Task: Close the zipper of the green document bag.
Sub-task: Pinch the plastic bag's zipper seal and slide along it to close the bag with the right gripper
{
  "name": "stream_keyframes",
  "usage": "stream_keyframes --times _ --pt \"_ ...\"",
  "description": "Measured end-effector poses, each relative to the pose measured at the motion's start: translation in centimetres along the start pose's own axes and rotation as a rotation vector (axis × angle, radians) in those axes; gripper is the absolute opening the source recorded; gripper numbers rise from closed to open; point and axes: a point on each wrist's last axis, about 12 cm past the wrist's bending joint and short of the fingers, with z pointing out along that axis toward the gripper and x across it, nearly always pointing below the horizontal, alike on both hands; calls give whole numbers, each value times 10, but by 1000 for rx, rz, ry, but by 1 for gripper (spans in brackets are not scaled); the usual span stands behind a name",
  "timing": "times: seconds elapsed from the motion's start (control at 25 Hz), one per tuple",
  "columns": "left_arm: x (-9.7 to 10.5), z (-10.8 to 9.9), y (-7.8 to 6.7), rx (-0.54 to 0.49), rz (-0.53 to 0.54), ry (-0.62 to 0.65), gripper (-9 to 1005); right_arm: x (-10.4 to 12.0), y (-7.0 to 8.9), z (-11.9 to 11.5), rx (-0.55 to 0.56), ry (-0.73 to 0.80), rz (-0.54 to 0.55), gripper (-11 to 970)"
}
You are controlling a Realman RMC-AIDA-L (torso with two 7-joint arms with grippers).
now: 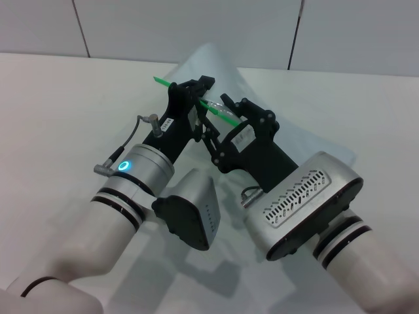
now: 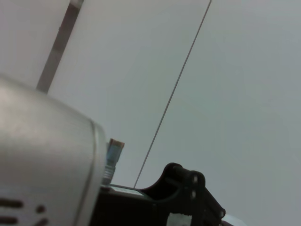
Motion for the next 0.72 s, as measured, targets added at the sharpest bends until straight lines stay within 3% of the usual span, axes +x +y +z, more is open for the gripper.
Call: stream_keyframes --times 0.72 --pt "0 0 0 1 0 1 59 0 0 0 2 -1 -1 353"
